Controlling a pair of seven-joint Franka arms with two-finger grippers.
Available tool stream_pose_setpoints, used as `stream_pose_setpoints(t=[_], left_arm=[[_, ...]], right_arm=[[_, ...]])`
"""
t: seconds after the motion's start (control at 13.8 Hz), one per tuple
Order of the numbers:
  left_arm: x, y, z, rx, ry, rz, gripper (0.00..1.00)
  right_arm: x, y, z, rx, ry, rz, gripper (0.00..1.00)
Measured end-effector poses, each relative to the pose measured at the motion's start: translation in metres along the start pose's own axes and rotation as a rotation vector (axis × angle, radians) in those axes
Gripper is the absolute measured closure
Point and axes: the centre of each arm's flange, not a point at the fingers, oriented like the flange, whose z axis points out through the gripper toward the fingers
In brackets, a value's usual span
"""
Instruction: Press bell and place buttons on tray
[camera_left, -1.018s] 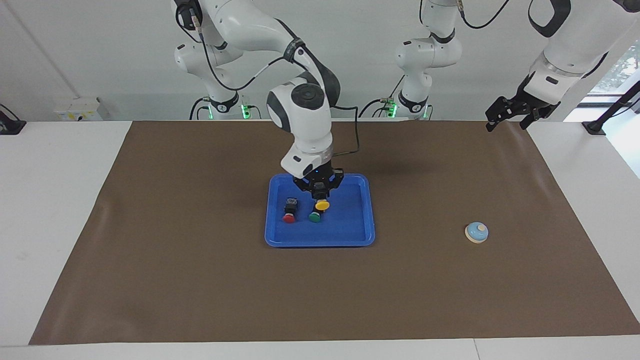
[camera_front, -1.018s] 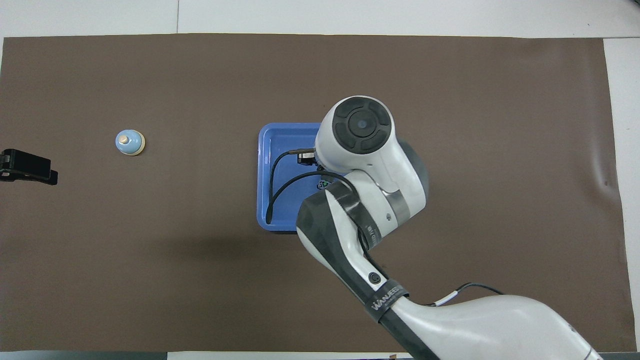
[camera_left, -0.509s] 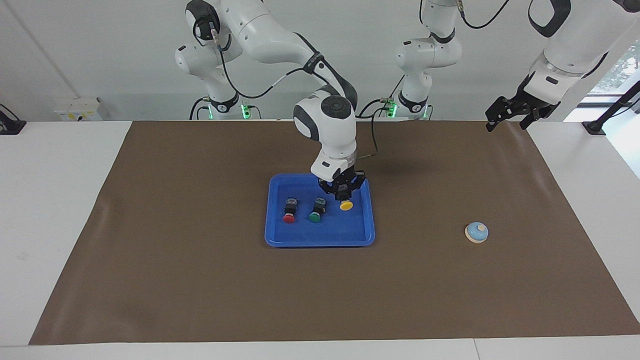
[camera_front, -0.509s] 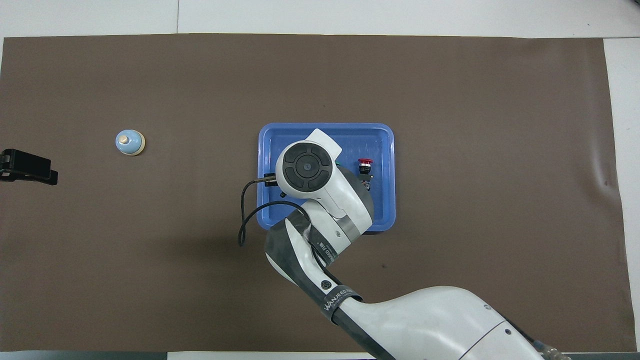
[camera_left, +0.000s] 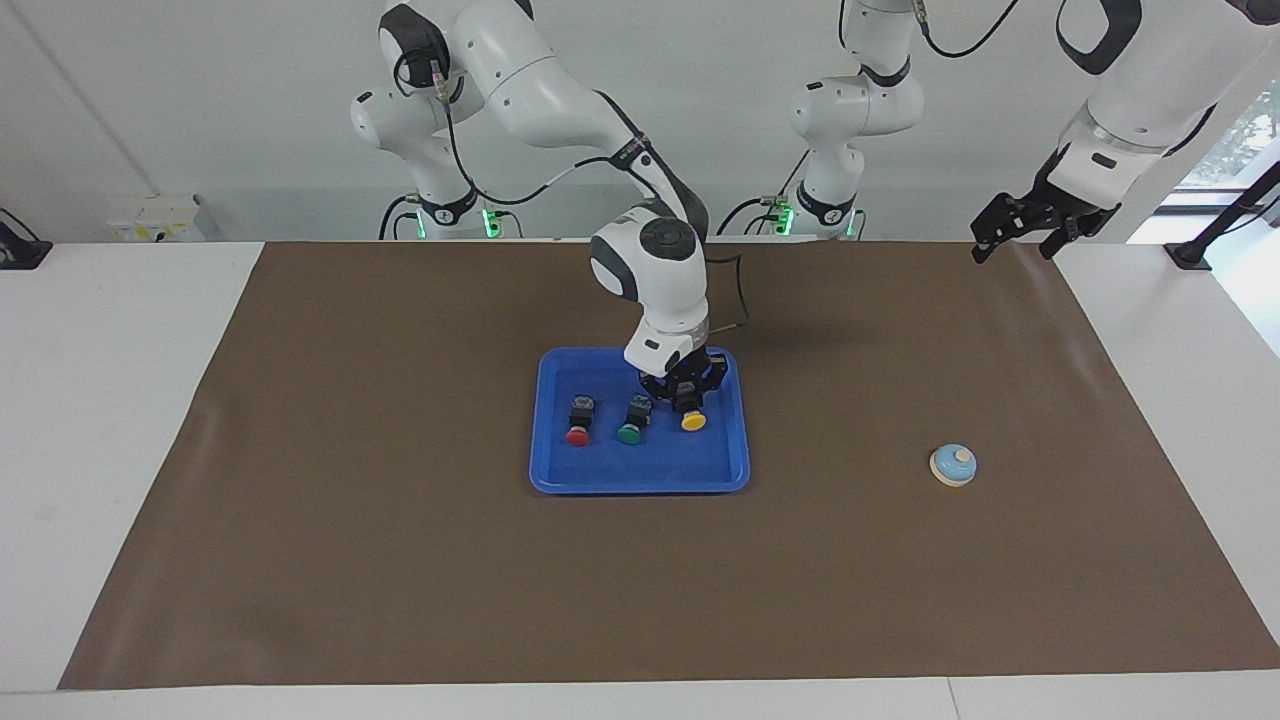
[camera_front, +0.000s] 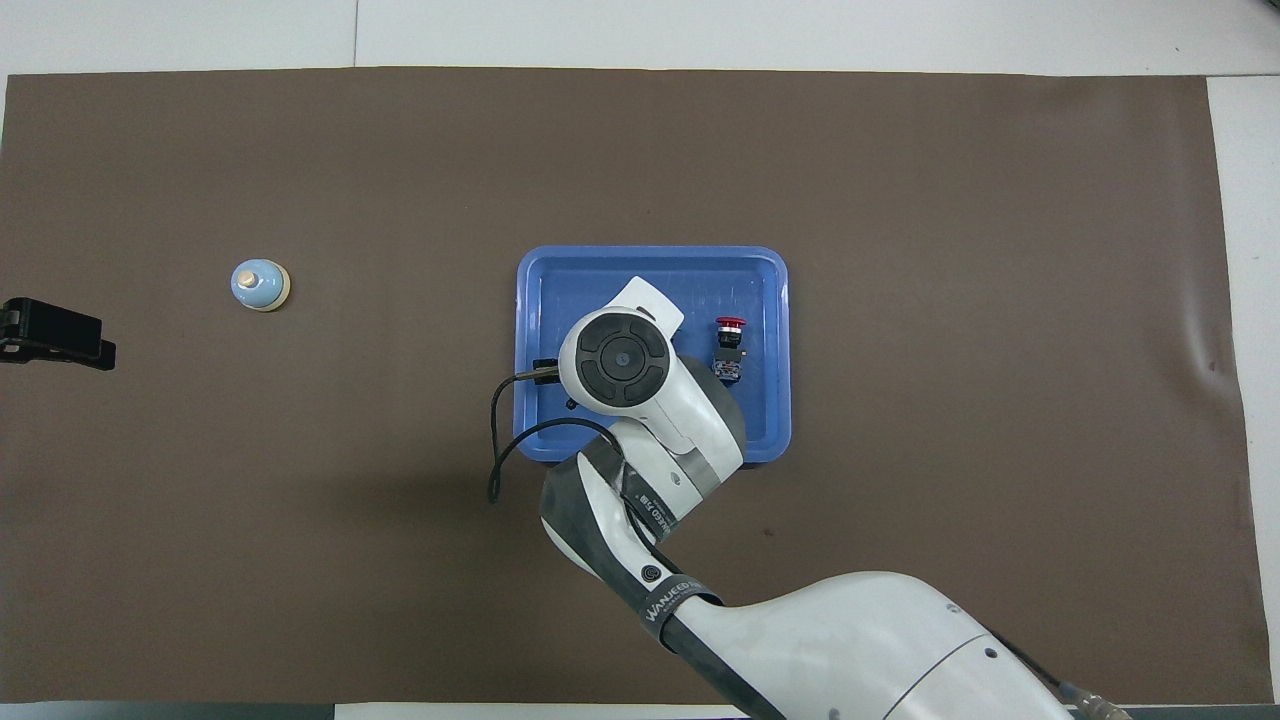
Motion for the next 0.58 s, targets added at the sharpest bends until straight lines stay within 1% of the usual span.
stream_pose_setpoints(t=[0.07, 0.29, 0.36, 0.58], left_arm=[[0.0, 0.0, 0.0, 0.0, 0.0, 0.0, 0.0], [0.0, 0.0, 0.0, 0.0, 0.0, 0.0, 0.0], [0.0, 0.0, 0.0, 0.0, 0.0, 0.0, 0.0], [0.0, 0.0, 0.0, 0.0, 0.0, 0.0, 0.0]], right_arm=[[0.0, 0.0, 0.0, 0.0, 0.001, 0.009, 0.44], [0.003, -0.003, -0.006, 0.006, 0.008, 0.051, 0.1], [0.005, -0.004, -0.011, 0.004, 0.005, 0.058, 0.01], [0.015, -0.008, -0.036, -0.025, -0.034, 0.073, 0.0]])
